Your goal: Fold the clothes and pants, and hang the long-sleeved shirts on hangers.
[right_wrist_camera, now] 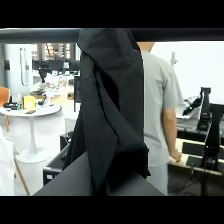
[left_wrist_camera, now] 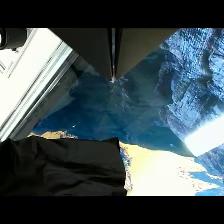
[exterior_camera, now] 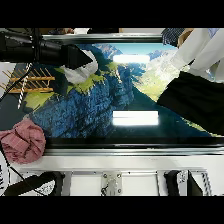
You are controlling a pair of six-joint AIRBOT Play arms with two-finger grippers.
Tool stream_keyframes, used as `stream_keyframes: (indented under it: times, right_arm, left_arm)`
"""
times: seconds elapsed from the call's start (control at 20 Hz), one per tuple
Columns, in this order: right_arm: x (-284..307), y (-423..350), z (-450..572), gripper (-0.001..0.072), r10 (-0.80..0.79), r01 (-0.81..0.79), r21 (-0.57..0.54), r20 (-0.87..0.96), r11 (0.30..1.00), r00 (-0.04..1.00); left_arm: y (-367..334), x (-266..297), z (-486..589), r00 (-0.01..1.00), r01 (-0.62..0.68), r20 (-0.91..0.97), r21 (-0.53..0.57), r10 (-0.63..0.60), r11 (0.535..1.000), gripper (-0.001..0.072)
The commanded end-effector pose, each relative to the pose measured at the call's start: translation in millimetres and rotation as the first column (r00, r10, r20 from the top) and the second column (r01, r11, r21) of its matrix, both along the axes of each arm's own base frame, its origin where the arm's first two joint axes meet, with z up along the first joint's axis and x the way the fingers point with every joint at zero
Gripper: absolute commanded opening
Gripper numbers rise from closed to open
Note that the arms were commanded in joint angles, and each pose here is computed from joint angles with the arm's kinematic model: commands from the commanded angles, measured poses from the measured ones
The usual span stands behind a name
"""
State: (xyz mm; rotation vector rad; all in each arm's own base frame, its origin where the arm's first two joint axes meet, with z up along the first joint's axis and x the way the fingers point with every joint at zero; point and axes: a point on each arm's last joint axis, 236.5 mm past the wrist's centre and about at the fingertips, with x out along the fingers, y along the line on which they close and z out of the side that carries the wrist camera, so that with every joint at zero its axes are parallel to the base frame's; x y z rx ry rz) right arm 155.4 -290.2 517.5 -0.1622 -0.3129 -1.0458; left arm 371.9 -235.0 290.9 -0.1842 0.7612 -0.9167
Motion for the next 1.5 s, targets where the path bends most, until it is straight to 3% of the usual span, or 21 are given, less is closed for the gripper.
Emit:
stream_keyframes:
  times: [0.0,0.95,1.45]
  right_arm:
    - [-3,11,5,0.001,0.009,-0.009,-0.006,0.008,1.0,1.0]
    - [-5,21,10,0.001,0.035,-0.034,-0.007,0.042,0.999,0.999]
    - [8,-23,-23,0.0011,-0.006,0.009,0.073,-0.036,0.997,0.999]
  left_arm:
    - [0,0,0,1.0,0.001,-0.001,0.001,-0.001,1.0,0.0014]
    - [0,-10,-8,0.999,0.033,-0.034,0.026,-0.032,0.999,0.0014]
    - [0,-10,-8,0.999,0.033,-0.034,0.025,-0.032,0.999,0.0014]
